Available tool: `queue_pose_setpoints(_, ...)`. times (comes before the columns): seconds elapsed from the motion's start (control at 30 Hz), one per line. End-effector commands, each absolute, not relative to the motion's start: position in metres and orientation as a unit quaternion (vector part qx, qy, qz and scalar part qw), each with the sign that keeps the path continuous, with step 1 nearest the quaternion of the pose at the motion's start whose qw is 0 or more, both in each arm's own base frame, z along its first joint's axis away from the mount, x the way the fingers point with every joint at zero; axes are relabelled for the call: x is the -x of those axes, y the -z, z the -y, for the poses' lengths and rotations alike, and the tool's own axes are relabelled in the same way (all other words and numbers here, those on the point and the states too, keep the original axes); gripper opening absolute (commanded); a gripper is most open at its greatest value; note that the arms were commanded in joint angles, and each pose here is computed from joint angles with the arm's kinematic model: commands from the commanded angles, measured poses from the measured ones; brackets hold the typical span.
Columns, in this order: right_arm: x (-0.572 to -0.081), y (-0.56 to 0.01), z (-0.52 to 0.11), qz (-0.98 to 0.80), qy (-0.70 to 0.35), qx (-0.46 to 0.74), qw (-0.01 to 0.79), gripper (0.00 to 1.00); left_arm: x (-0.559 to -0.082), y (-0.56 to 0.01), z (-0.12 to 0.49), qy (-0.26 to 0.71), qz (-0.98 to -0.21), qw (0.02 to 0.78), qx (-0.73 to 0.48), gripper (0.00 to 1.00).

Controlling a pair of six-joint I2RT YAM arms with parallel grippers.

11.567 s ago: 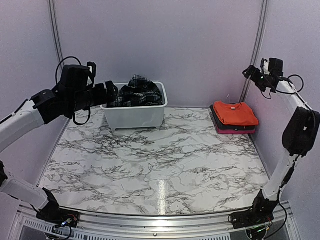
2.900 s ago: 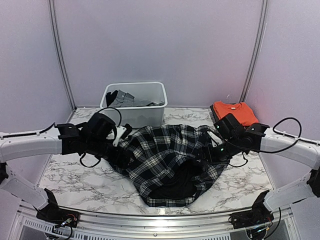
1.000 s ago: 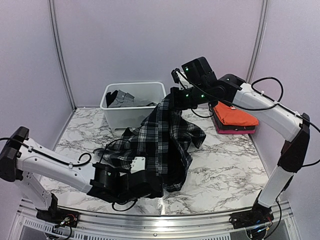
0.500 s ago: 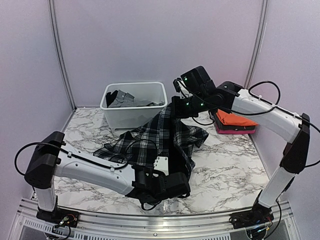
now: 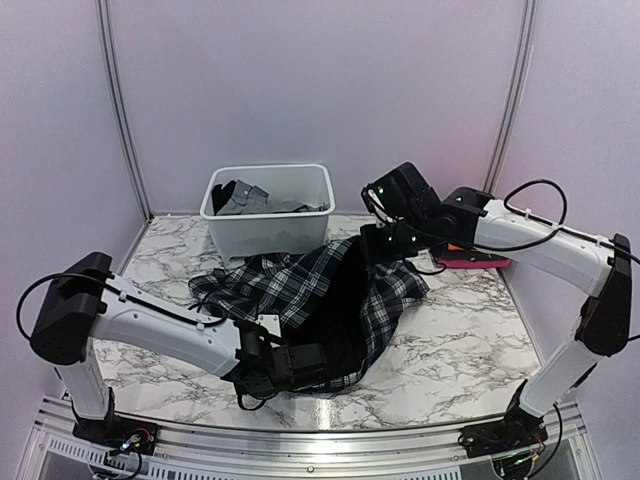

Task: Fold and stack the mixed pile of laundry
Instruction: Adjust the crumpled skirt at the center of the board.

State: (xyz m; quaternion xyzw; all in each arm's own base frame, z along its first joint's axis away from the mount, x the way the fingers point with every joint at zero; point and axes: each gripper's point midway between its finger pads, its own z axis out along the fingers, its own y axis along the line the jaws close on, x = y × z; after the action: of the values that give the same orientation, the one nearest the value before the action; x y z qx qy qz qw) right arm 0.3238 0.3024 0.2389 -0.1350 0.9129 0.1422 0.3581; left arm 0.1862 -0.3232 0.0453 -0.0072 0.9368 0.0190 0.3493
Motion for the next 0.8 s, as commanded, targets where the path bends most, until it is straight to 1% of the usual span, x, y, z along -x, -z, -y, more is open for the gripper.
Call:
queue_pose_setpoints(0.0, -0.320, -0.206, -0.257, -0.917, -0.032, 0.167, 0.362, 0.31, -0.190, -0.084, 0.310, -0.009, -0.927, 0.375, -0.001, 0.00)
queue_pose_setpoints(0.13, -0.308, -0.168, -0.232, -0.924, 0.010, 0.192, 0.331, 0.42, -0.192, -0.100, 0.303, 0.006, -0.928, 0.374, -0.003, 0.00)
queue_pose_setpoints(0.17, -0.304, -0.161, -0.229, -0.926, 0.011, 0.198, 0.322, 0.44, -0.194, -0.102, 0.299, 0.010, -0.928, 0.372, 0.005, 0.00)
queue_pose_setpoints(0.23, -0.292, -0.145, -0.226, -0.931, 0.003, 0.210, 0.299, 0.51, -0.198, -0.106, 0.292, 0.015, -0.930, 0.368, 0.016, 0.00)
queue_pose_setpoints(0.27, -0.285, -0.138, -0.225, -0.934, -0.006, 0.213, 0.288, 0.56, -0.200, -0.108, 0.290, 0.017, -0.930, 0.368, 0.019, 0.00)
queue_pose_setpoints(0.33, -0.271, -0.127, -0.225, -0.939, -0.031, 0.215, 0.267, 0.69, -0.203, -0.109, 0.289, 0.015, -0.932, 0.362, 0.017, 0.00)
queue_pose_setpoints(0.37, -0.265, -0.126, -0.227, -0.940, -0.048, 0.214, 0.263, 0.76, -0.204, -0.108, 0.289, 0.015, -0.933, 0.359, 0.017, 0.02)
queue_pose_setpoints(0.43, -0.260, -0.128, -0.233, -0.939, -0.077, 0.204, 0.264, 0.86, -0.205, -0.106, 0.292, 0.013, -0.936, 0.352, 0.010, 0.06)
queue_pose_setpoints(0.5, -0.262, -0.135, -0.242, -0.936, -0.104, 0.195, 0.274, 0.89, -0.205, -0.103, 0.294, 0.011, -0.937, 0.348, 0.006, 0.11)
queue_pose_setpoints(0.57, -0.265, -0.139, -0.251, -0.936, -0.124, 0.183, 0.275, 0.90, -0.205, -0.101, 0.296, 0.010, -0.939, 0.344, 0.005, 0.18)
queue_pose_setpoints(0.63, -0.266, -0.133, -0.258, -0.941, -0.136, 0.167, 0.262, 0.90, -0.207, -0.101, 0.298, 0.010, -0.939, 0.343, 0.005, 0.28)
queue_pose_setpoints(0.7, -0.265, -0.124, -0.263, -0.947, -0.148, 0.148, 0.245, 0.90, -0.209, -0.102, 0.299, 0.009, -0.939, 0.345, 0.005, 0.34)
queue_pose_setpoints(0.77, -0.262, -0.113, -0.263, -0.951, -0.147, 0.139, 0.232, 0.90, -0.212, -0.105, 0.297, 0.007, -0.938, 0.348, 0.006, 0.37)
